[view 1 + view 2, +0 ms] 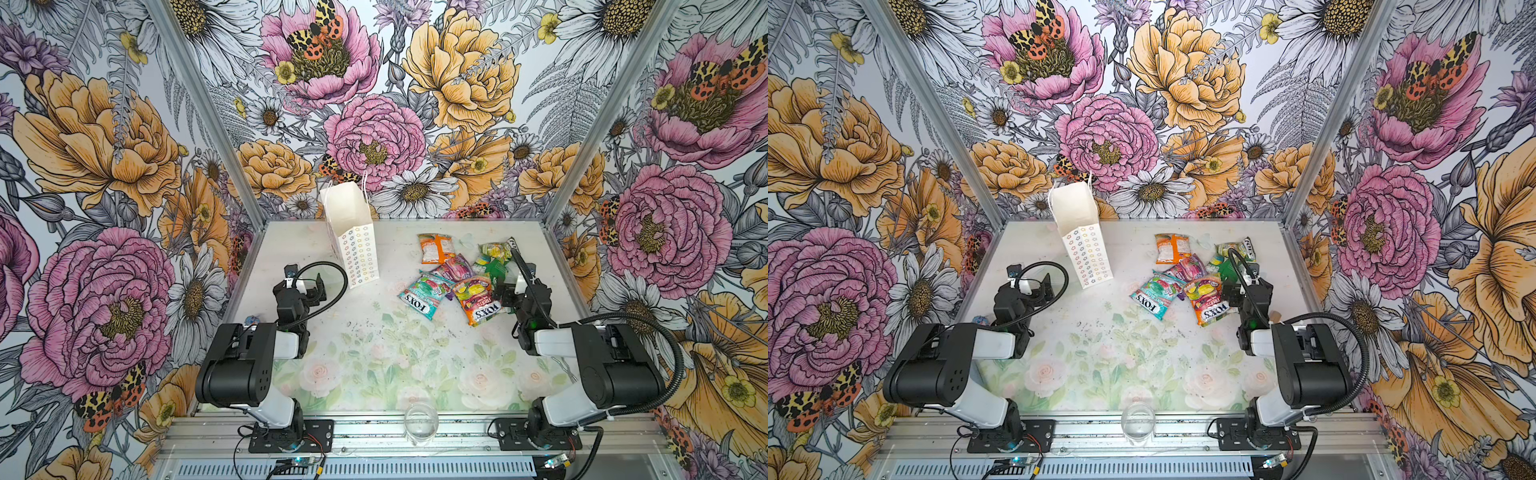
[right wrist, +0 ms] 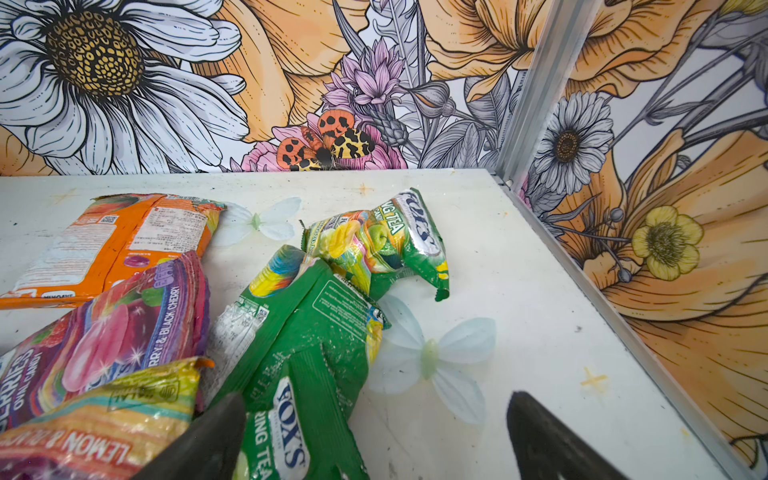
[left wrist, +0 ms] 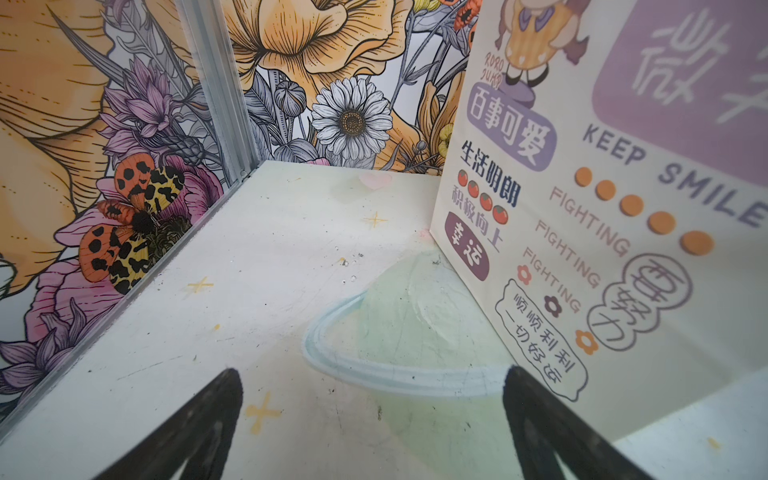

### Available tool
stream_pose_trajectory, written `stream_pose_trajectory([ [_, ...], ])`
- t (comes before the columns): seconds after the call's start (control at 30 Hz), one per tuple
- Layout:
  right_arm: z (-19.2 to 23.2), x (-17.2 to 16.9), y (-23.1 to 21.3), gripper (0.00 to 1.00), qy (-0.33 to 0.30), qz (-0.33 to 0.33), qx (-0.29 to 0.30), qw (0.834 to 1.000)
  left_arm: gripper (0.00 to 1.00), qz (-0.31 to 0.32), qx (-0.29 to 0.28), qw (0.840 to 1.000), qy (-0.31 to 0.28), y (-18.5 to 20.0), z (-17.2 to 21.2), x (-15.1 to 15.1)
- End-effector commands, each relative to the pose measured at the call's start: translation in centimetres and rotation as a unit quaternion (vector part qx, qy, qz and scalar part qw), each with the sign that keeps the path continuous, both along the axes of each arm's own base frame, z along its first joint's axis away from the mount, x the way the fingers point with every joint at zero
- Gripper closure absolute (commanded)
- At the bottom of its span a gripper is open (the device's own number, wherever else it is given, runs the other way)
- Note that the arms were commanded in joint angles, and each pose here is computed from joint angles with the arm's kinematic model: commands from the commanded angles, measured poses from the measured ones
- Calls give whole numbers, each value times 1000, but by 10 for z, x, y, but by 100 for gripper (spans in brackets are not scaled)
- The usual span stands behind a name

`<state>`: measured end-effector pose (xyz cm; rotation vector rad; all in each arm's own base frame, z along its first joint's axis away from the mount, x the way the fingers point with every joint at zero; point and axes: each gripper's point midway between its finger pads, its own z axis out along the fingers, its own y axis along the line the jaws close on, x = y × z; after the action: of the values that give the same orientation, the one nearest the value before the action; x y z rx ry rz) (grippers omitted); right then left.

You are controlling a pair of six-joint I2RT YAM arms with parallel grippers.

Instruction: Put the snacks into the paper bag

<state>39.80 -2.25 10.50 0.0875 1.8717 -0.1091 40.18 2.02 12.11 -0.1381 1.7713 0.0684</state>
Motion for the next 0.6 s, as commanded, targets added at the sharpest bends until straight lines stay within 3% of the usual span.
stream_pose_trajectory([
  [0.0,7,4,-4,0,-13,-10,1,1000,1,2,2,1000,-12,1,9,4],
  [0.43,7,3,-4,3,-13,-10,0,1000,1,2,2,1000,-11,1,8,4],
  [0.57,18,-3,-18,3,-26,-57,1,998,1,18,3,1000,-15,5,10,2],
])
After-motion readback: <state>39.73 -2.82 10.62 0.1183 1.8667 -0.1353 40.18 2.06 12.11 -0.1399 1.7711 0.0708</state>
